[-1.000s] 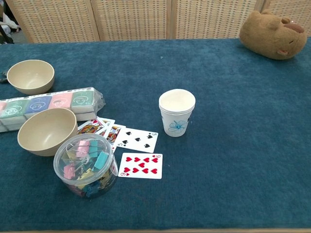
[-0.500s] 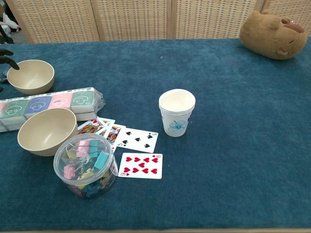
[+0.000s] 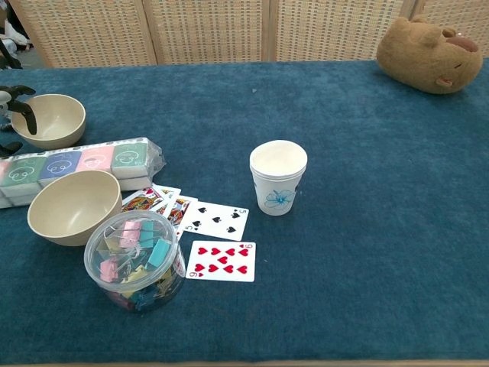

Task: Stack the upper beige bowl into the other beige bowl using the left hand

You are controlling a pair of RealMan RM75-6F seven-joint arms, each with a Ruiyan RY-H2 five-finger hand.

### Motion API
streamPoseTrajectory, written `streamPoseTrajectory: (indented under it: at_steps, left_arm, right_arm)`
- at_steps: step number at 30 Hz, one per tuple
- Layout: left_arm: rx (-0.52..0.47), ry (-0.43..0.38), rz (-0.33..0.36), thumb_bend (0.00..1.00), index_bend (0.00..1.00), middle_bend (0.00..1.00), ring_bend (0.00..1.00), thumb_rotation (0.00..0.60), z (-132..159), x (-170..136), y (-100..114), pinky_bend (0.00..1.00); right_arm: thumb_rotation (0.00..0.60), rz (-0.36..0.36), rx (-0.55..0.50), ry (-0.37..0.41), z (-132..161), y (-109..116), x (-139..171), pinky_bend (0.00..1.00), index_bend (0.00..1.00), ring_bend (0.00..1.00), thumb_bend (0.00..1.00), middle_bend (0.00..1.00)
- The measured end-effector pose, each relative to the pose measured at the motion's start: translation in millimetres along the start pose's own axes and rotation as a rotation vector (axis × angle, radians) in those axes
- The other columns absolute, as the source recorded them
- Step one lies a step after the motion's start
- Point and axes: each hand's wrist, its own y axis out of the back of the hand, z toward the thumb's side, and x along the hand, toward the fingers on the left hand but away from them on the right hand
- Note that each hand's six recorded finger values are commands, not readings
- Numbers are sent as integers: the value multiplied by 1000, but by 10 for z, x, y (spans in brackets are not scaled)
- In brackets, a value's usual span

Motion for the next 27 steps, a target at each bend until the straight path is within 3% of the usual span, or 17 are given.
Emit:
streamPoseTrajectory:
  at_steps: [7, 14, 20, 27]
  left_arm:
    - [-23, 32, 33, 468, 741, 0, 0, 600, 3, 36, -16, 0]
    - [-62, 24, 81, 470, 767, 0, 0, 600, 15, 12, 76, 0]
    - [-142, -53, 152, 470, 793, 0, 0, 600, 154, -109, 304, 0]
    - [-232, -211, 224, 471, 808, 0, 0, 600, 453, -456, 633, 0]
  right_arm:
    - [600, 6, -3, -2, -4, -12, -3, 0, 0, 0, 0, 0]
    - [600, 6, -5, -1, 3, -8, 1, 0, 0, 0, 0, 0]
    - [600, 9, -5, 0, 9, -12, 4, 0, 0, 0, 0, 0]
    - [600, 10, -7, 4, 25, -11, 12, 0, 0, 0, 0, 0]
